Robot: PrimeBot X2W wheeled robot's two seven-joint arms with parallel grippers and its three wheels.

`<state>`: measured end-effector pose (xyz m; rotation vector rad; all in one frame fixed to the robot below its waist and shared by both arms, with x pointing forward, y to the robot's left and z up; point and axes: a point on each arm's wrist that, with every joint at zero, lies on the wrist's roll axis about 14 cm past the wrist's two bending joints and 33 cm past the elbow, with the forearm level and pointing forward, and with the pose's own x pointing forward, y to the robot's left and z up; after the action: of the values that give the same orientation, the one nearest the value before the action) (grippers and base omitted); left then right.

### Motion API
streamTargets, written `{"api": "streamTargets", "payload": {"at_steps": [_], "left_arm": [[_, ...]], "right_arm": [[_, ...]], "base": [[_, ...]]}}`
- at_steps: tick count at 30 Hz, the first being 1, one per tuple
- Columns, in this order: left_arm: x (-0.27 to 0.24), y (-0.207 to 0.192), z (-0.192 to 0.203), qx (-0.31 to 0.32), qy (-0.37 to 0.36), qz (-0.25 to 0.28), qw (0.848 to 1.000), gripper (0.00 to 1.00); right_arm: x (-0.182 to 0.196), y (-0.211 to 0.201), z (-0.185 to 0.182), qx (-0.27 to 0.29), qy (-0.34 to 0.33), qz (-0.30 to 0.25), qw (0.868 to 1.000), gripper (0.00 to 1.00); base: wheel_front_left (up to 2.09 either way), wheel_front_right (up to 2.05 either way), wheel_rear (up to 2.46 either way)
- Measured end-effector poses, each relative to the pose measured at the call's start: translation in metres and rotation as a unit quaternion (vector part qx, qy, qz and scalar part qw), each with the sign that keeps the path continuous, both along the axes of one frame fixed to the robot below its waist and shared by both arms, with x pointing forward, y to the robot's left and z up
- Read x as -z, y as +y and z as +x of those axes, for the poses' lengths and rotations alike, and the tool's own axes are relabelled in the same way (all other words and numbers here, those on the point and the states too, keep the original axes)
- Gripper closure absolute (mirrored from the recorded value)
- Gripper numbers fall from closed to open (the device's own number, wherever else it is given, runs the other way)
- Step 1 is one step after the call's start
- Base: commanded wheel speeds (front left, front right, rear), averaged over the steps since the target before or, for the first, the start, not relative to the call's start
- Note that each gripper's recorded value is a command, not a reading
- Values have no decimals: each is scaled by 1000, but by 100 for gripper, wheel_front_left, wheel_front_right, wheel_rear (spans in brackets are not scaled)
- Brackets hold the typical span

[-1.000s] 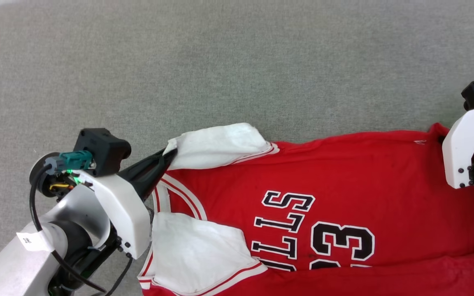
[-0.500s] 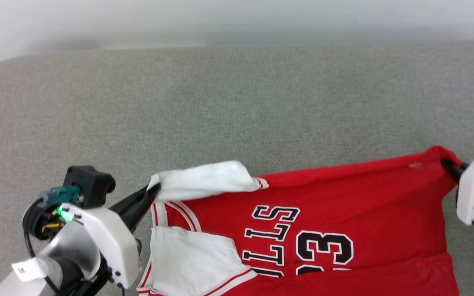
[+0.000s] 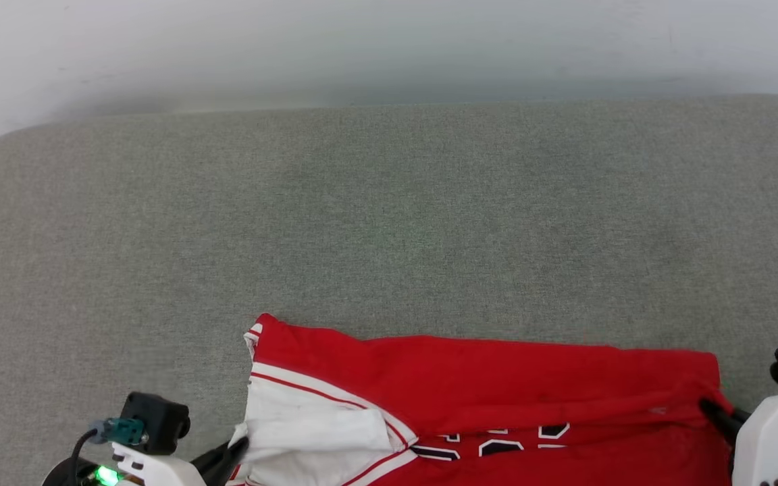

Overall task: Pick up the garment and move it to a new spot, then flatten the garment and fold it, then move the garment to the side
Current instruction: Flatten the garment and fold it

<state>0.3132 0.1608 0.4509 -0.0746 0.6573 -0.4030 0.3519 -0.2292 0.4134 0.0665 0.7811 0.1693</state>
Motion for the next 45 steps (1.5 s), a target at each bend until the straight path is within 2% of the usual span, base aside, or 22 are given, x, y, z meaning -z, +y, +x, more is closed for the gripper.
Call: {"api": "streamTargets", "payload": {"at_steps": [6,11,14,15,16,22,27,30,34,37,40,42,45], "left_arm": [[37,-1,-20,8,62,6,998,100],[60,-2,-27,15,88,15,996,100],[68,1,-28,13,91,18,996,100],[68,3,-26,12,86,23,996,96],[70,5,-23,6,74,28,997,0],[57,6,-13,-16,24,11,1000,0],[17,8,12,-46,-91,-8,995,0],[-14,9,26,-77,-170,-34,982,0],[-44,21,35,-112,-264,-36,957,0],[-56,27,39,-146,-299,-47,942,0],[-66,28,40,-136,-334,-10,933,0],[-79,24,41,-161,-353,-35,921,0],[-77,29,34,-172,-360,-18,917,0]], "right_arm": [[22,10,-20,-32,40,-12,999,100],[40,6,-27,-73,55,-57,994,100],[44,6,-26,-79,53,-60,994,100],[45,6,-26,-76,55,-56,994,100],[45,7,-26,-69,56,-43,995,0],[27,8,-18,-45,22,-11,999,0],[-2,5,-9,-27,-28,4,999,0],[-16,3,-8,-5,-49,22,999,0],[-25,-3,-13,26,-61,41,997,0],[-23,-10,-20,53,-58,44,996,0],[-15,-14,-27,78,-45,51,995,0],[-11,-15,-31,94,-39,61,993,0],[-4,-17,-37,114,-28,69,991,0]], "base": [[0,0,0],[0,0,0],[0,0,0],[0,0,0],[0,0,0],[0,0,0],[0,0,0],[0,0,0],[0,0,0],[0,0,0],[0,0,0],[0,0,0],[0,0,0]]}}
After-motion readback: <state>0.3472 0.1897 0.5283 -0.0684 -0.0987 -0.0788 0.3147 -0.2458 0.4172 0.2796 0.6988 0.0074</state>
